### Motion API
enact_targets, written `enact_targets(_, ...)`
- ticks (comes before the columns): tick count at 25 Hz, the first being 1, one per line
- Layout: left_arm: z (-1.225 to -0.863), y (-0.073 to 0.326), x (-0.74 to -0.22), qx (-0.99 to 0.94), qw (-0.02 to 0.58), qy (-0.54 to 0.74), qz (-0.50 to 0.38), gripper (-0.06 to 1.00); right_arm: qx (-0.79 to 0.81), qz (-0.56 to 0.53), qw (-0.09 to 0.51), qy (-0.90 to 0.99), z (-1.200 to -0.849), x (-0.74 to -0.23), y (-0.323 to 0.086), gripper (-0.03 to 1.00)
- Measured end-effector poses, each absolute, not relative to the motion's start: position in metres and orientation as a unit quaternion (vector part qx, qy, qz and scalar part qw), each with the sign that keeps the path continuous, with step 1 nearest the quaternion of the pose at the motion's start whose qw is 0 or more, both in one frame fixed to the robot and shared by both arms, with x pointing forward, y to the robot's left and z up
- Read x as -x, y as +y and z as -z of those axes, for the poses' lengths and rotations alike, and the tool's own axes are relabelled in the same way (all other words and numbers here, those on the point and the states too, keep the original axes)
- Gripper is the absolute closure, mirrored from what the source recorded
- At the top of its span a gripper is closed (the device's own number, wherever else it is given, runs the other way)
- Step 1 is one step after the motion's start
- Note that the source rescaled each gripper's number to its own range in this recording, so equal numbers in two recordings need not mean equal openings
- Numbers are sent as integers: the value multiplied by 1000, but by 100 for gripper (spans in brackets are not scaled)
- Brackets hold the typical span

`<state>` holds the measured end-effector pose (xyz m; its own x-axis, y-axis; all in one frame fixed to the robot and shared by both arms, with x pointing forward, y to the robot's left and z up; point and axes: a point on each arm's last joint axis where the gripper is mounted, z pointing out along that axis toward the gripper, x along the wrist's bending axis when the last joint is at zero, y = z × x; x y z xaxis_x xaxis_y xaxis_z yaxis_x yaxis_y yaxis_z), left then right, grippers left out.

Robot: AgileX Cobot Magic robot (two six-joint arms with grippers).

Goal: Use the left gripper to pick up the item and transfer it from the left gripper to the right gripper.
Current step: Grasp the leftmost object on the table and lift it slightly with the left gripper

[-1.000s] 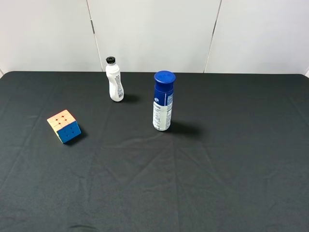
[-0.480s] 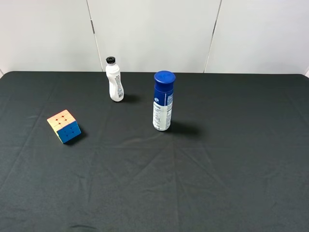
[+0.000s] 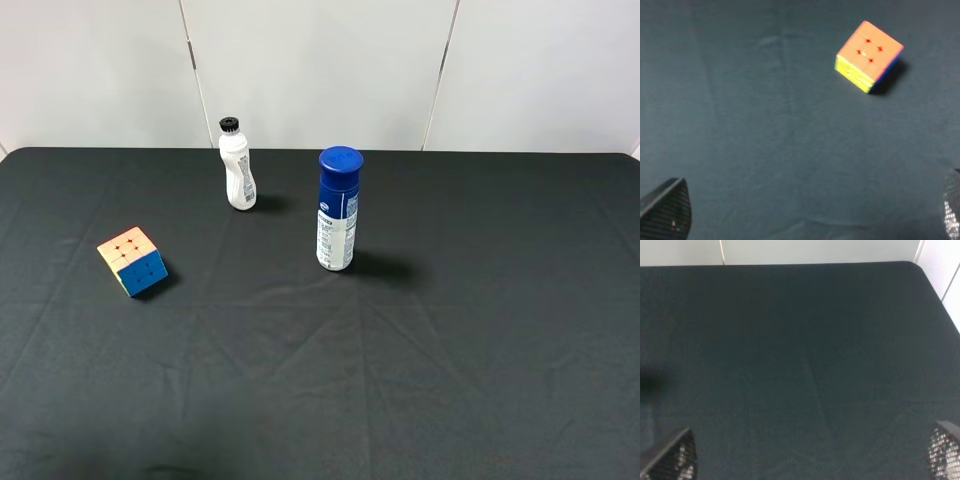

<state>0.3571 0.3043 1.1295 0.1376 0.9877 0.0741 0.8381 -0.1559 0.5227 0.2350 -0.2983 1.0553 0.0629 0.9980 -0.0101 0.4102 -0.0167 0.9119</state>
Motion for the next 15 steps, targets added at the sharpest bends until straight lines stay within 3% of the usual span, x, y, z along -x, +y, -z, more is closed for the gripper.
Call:
enact_targets(6, -1111, 300, -414, -761, 140, 617, -142, -6, -610, -369, 399, 577, -1055, -235, -298, -3)
enact_targets(15, -1050, 272, -479, -819, 75, 565, -69, -6, -610, -369, 399, 577, -1055, -235, -298, -3)
